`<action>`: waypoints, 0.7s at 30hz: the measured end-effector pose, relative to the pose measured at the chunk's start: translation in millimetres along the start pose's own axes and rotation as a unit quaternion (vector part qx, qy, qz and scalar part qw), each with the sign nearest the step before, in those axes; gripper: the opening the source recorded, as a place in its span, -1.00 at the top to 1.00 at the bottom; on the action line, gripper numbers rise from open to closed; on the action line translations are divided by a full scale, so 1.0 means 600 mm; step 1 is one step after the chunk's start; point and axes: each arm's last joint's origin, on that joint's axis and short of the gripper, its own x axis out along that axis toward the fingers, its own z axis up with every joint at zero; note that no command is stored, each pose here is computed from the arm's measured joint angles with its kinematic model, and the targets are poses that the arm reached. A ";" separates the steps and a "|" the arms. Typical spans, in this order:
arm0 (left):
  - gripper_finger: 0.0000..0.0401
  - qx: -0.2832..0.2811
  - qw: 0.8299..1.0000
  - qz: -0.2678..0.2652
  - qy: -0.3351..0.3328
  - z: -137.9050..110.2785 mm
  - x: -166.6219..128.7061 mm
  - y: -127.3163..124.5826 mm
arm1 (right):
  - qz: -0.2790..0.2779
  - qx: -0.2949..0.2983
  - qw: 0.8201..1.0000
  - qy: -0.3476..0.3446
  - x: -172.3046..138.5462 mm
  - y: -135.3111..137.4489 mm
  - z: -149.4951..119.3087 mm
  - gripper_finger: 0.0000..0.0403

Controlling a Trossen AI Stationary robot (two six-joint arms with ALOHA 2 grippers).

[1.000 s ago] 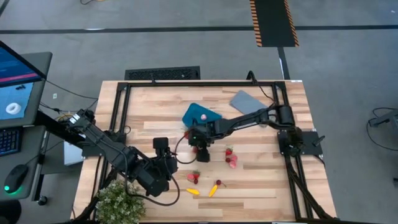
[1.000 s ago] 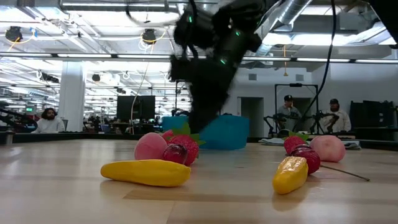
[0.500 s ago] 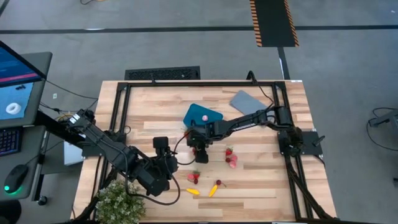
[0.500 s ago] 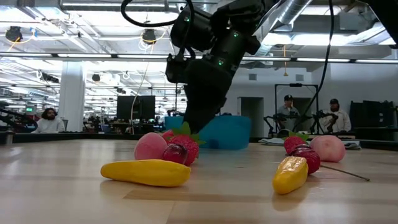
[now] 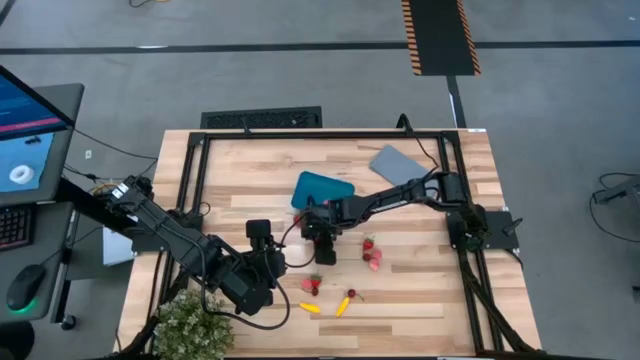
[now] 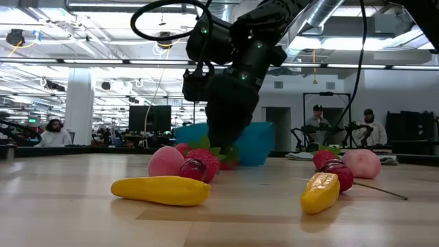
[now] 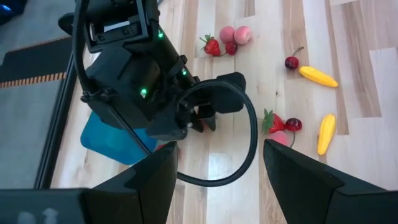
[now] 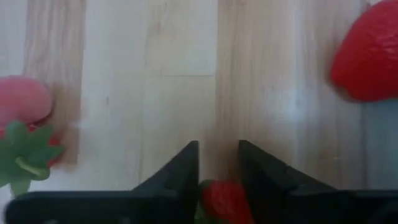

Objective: Pick and placing Produce into tupperware
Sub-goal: Put the red strawberry into the blue bin

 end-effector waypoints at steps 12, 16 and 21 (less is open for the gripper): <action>-0.14 0.005 1.000 0.002 0.003 -0.001 0.000 0.000 | 0.005 -0.021 1.000 -0.003 -0.033 0.015 0.036 0.30; -0.14 0.006 1.000 0.001 0.003 -0.002 -0.001 -0.001 | 0.002 -0.032 0.999 0.004 -0.039 0.022 0.039 0.12; -0.14 0.006 1.000 0.001 0.003 -0.002 -0.001 -0.001 | -0.021 -0.036 0.997 0.058 -0.039 0.029 0.022 -0.09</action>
